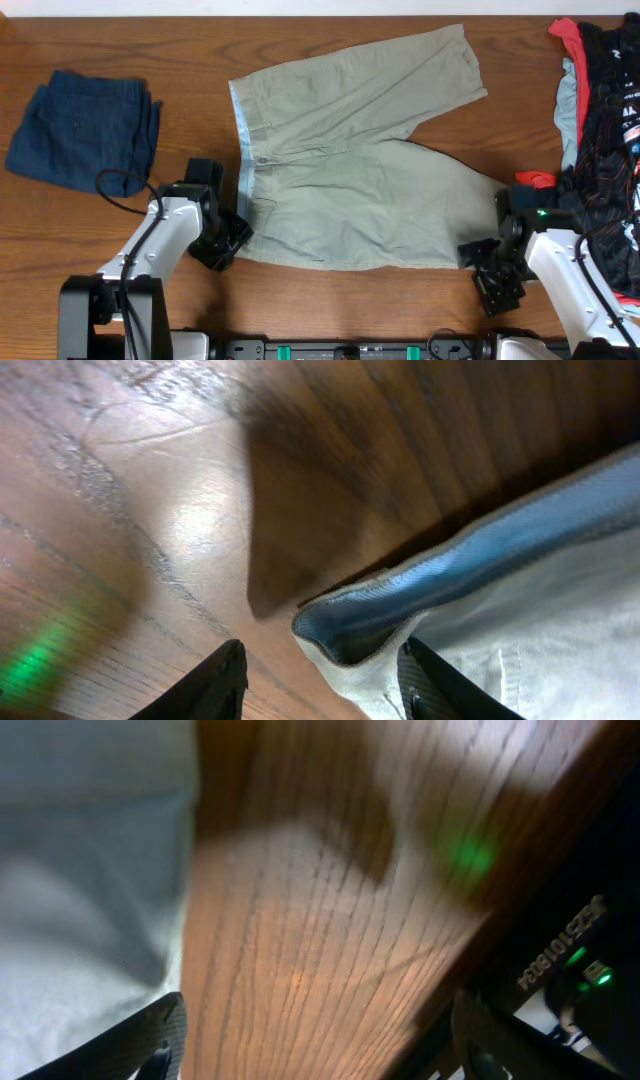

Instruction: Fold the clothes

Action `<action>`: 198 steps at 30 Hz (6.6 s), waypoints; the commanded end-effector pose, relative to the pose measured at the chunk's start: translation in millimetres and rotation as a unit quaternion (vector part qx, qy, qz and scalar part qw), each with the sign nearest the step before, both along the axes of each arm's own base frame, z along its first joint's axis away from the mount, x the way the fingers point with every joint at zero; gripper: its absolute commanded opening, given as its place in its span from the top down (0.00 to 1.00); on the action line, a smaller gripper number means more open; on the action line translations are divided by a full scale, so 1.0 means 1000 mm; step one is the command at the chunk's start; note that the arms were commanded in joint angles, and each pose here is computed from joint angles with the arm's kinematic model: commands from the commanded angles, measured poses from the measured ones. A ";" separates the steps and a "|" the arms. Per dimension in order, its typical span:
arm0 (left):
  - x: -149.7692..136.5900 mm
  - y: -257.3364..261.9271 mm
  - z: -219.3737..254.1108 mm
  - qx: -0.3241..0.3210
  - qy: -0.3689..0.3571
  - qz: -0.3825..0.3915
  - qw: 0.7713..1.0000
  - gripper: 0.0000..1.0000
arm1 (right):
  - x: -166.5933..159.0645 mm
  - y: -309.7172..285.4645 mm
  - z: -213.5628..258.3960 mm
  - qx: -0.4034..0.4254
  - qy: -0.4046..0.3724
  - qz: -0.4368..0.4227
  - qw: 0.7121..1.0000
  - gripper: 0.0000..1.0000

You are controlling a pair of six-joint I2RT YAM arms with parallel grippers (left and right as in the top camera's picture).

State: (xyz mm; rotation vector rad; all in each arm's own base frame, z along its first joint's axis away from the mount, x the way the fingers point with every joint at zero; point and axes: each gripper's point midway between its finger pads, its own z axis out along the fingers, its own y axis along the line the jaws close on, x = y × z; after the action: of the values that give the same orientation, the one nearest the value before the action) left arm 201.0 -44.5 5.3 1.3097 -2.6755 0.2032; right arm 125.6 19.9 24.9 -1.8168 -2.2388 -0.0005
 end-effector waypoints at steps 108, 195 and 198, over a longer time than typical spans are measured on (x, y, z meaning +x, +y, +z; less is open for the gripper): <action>-0.044 0.005 -0.017 0.023 0.068 0.011 0.997 0.94 | 0.018 -0.066 -0.026 -0.208 -0.066 -0.124 0.968 0.38; 0.151 0.031 0.224 0.119 -0.445 -0.024 0.887 0.94 | 0.325 -0.033 0.231 -0.173 -0.489 0.322 0.792 0.99; 0.171 0.041 0.213 0.127 -0.443 0.005 0.887 0.94 | 0.356 -0.029 0.214 -0.165 -0.506 0.324 0.782 0.98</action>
State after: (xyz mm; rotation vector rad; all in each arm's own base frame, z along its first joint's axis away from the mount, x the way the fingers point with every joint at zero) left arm 357.3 -25.3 218.8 1.4104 -3.5502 0.7104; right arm 463.3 -11.0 247.5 -1.1647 -3.7130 -0.5955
